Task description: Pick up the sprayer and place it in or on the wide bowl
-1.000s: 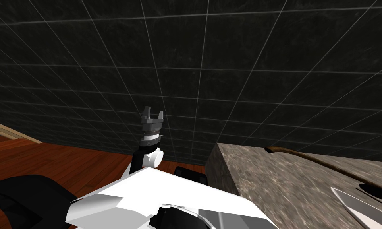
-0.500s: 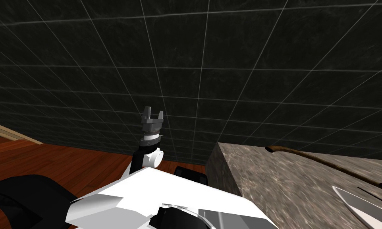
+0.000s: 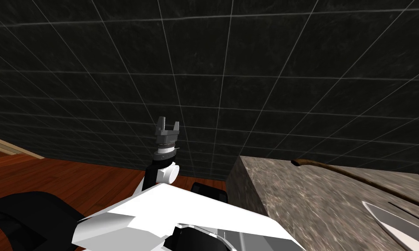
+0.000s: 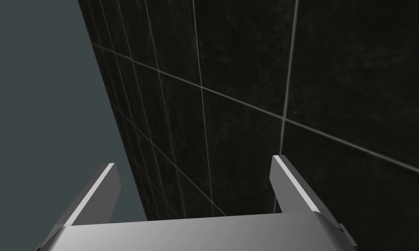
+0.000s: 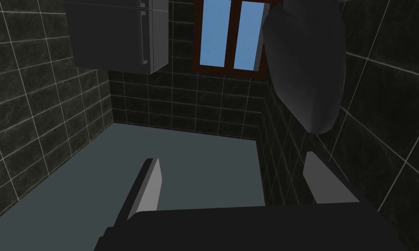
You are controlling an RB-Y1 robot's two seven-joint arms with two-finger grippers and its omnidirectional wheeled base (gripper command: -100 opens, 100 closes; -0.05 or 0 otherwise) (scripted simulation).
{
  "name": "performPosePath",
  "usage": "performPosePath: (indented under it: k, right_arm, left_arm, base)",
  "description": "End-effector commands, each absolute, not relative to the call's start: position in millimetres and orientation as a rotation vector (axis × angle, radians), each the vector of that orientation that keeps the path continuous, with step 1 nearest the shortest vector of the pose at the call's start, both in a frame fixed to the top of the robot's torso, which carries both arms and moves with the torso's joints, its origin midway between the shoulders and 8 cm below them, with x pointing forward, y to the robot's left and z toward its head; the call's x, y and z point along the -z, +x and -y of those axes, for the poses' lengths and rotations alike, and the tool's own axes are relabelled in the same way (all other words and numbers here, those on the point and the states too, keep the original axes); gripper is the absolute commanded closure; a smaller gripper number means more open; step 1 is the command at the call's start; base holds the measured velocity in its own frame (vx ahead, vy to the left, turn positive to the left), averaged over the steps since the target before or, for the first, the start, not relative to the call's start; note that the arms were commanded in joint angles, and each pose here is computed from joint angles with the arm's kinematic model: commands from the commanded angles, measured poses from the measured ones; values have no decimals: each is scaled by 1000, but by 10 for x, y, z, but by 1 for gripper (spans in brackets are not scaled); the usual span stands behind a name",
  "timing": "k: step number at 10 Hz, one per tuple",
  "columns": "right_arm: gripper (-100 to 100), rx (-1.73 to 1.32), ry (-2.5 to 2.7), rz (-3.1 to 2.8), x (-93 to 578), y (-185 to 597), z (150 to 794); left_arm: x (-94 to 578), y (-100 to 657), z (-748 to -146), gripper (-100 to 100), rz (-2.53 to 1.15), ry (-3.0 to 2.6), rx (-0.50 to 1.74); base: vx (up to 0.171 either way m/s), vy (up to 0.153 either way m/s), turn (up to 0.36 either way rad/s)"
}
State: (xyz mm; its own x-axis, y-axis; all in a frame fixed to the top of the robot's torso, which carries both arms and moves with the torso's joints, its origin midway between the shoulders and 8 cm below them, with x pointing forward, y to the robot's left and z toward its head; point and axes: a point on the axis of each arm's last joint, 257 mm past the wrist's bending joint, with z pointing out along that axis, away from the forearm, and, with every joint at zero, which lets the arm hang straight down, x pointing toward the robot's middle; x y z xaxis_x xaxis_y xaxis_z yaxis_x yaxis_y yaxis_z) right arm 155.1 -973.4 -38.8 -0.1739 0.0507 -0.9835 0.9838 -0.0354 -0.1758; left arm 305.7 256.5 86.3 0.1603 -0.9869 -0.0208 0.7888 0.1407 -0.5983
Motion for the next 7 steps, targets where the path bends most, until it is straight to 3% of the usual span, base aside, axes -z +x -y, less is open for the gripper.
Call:
performPosePath:
  k: [1, 4, 5, 7]
  right_arm:
    - [-100, 1340, 1186, -1349, 298, 1552, 9750]
    - [-100, 1340, 1186, -1349, 302, 1552, 9753]
    - [0, 1341, 1186, -1349, 301, 1552, 9753]
    - [0, 1341, 1186, -1349, 301, 1552, 9753]
  left_arm:
    - [-863, 3057, -2565, 0, -467, -516, 1351]
    - [-863, 3057, -2565, 0, -467, -516, 1351]
    - [-863, 3057, -2565, 0, -467, -516, 1351]
    - [-863, 3057, -2565, 0, -467, -516, 1351]
  base:
    - [-8, 17, -5]
    - [-3, 4, -1]
    - [0, 0, 0]
    - [0, 0, 0]
